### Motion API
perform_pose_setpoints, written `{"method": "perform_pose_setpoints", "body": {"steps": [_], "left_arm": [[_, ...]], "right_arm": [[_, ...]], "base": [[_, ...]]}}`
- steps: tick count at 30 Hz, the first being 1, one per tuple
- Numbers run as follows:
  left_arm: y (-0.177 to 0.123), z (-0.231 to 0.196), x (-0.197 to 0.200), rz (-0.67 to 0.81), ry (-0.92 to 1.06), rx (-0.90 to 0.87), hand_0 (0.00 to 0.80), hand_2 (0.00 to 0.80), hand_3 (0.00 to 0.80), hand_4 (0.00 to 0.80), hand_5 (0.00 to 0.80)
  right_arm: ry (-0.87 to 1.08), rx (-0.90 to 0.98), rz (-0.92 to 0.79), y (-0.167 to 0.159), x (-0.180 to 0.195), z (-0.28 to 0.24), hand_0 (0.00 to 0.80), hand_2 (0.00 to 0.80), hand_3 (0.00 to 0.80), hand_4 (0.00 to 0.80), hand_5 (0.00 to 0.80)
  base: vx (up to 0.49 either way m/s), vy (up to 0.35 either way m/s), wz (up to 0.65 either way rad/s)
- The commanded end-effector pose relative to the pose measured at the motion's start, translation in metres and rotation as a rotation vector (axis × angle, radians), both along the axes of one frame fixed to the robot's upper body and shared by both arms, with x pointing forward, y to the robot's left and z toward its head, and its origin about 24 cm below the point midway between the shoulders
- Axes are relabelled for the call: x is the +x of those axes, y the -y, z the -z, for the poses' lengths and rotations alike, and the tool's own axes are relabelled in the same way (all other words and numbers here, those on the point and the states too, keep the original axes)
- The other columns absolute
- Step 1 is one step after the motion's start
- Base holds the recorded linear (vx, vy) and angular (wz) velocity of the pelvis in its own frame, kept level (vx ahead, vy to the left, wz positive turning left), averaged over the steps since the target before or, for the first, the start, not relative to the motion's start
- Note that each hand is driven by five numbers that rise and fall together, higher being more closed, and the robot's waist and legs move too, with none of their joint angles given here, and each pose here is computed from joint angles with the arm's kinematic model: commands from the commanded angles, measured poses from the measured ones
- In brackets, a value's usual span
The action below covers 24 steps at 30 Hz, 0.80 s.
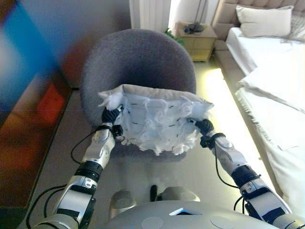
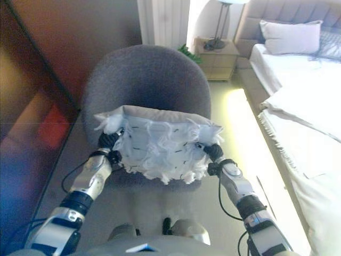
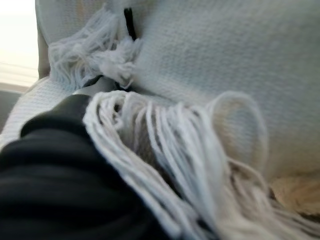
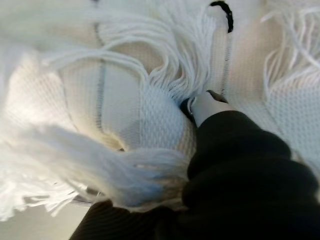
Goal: Pick up the cushion and take it to the sofa
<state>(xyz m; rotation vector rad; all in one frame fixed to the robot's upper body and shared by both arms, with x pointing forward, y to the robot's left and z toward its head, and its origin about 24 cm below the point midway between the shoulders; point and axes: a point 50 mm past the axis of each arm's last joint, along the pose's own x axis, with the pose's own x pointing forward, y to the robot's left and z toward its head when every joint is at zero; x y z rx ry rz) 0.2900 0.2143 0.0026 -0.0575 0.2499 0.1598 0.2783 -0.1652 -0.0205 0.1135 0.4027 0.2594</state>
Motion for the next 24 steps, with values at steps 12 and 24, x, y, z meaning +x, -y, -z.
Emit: {"method": "perform_pose_setpoints", "body": {"steps": [12,24], "left_arm": [[-0.002,-0.037,0.035,0.024,0.208,-0.103,0.8,0.8,0.8,0.8,0.8],[0.012,-0.05,0.046,0.048,0.23,-0.014,0.8,0.8,0.8,0.8,0.8]], "right_arm": [[0.199,0.079,0.013,-0.025,0.055,-0.062,0.8,0.8,0.8,0.8,0.8],[0.222,0.086,0.035,-0.045,0.051,-0.061,0.8,0.8,0.8,0.8,0.8]], "base": [[0.218,0.232,-0.38],[0.138,0.133,-0.05]]}}
